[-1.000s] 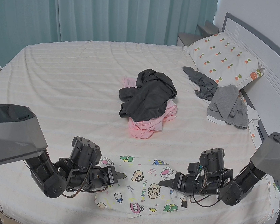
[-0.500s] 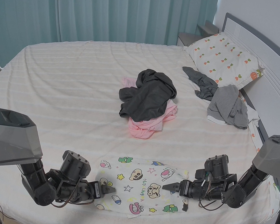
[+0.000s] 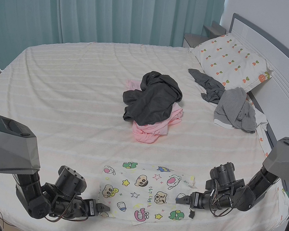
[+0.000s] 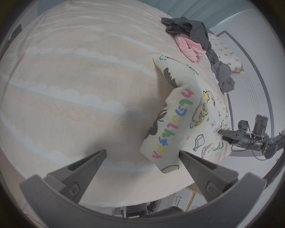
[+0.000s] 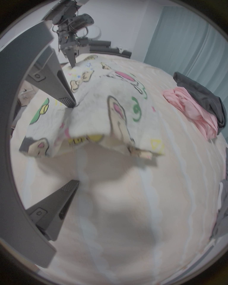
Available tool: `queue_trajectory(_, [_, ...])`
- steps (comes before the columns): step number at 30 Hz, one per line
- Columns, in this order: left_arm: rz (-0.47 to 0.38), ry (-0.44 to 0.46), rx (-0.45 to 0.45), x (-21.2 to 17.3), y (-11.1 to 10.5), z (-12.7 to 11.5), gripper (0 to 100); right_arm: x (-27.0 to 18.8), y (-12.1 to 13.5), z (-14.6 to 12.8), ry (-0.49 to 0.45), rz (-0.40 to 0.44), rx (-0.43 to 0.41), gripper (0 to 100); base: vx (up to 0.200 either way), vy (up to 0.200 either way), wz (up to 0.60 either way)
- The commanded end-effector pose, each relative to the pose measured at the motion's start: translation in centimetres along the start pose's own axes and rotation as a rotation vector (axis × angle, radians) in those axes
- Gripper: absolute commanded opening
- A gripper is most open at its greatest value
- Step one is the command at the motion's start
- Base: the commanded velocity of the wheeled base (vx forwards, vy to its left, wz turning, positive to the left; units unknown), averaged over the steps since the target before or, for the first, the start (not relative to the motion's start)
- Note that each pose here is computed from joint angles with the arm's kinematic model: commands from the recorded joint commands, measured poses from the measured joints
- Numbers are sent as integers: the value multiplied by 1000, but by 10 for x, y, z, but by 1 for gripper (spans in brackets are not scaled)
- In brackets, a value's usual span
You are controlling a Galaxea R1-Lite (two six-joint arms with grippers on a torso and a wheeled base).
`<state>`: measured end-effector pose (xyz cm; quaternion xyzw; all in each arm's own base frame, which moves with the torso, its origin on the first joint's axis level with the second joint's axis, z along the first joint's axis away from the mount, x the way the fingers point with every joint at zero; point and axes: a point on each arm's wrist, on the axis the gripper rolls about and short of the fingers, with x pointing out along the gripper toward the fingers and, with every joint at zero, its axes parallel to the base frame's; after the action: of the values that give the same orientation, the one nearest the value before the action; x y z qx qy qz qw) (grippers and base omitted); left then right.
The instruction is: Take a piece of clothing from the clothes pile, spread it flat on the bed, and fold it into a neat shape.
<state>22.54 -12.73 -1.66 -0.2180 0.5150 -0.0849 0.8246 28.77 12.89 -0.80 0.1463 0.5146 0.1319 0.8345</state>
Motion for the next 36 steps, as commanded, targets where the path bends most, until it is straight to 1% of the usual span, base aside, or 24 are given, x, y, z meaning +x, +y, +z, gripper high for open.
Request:
queue_trajectory(1, [-49,-59,-33,-29,5,4,100,-35,-3,13,-97,-6,8,100,0,0,0])
queue_trajectory(3, [-60,-68,-36,-32,5,6,100,-39,-3,14,-109,-2,9,100,0,0,0])
queue_trajectory(4, [-117,-111,-62,-51,10,11,100,-60,0,22,-177,19,12,100,0,0,0])
queue_trajectory(5, [-118,-114,-64,-52,10,11,100,-61,1,22,-181,20,11,100,0,0,0])
queue_trajectory(7, [-178,-152,-124,-76,17,13,100,-88,10,32,-278,67,-2,100,0,0,0])
queue_trajectory(9, [-227,-187,-189,-95,26,16,100,-102,22,40,-351,118,-23,100,0,0,0])
queue_trajectory(11, [-263,-204,-233,-109,33,15,100,-103,34,47,-392,155,-46,100,0,0,0])
queue_trajectory(12, [-268,-208,-240,-111,34,14,100,-102,36,47,-393,161,-51,100,0,0,0])
queue_trajectory(13, [-288,-217,-268,-118,38,13,100,-99,43,49,-404,176,-65,100,0,0,0])
queue_trajectory(15, [-319,-241,-318,-131,42,8,100,-85,54,52,-402,186,-80,100,0,0,0])
queue_trajectory(16, [-319,-241,-318,-131,42,8,100,-85,54,52,-402,186,-80,100,0,0,0])
queue_trajectory(17, [-335,-264,-347,-139,44,5,100,-74,64,52,-388,210,-69,100,0,0,0])
queue_trajectory(18, [-348,-280,-368,-145,45,2,100,-63,73,51,-366,236,-36,100,0,0,0])
queue_trajectory(19, [-348,-280,-368,-145,45,2,100,-63,73,51,-366,236,-36,100,0,0,0])
queue_trajectory(20, [-356,-293,-390,-150,47,-2,100,-51,84,50,-338,267,8,100,0,0,0])
queue_trajectory(22, [-356,-305,-399,-154,49,-5,100,-42,92,47,-307,288,40,100,0,0,0])
queue_trajectory(23, [-353,-317,-411,-156,52,-7,100,-31,95,42,-268,293,54,100,0,0,0])
queue_trajectory(24, [-351,-323,-419,-157,53,-7,100,-25,96,38,-248,294,52,100,0,0,0])
queue_trajectory(26, [-344,-333,-464,-158,56,-5,100,-7,96,28,-193,284,43,100,0,0,0])
queue_trajectory(28, [-341,-346,-495,-159,59,-4,100,4,96,21,-166,272,38,100,0,0,0])
queue_trajectory(30, [-347,-338,-498,-159,60,-4,100,10,95,19,-156,266,36,100,0,0,0])
queue_trajectory(32, [-368,-314,-529,-159,60,-4,100,20,91,16,-147,256,39,100,0,0,0])
queue_trajectory(34, [-379,-302,-561,-159,60,-4,100,22,89,19,-153,254,44,100,0,0,0])
queue_trajectory(36, [-380,-303,-579,-159,60,-4,100,22,79,25,-165,236,68,100,0,0,0])
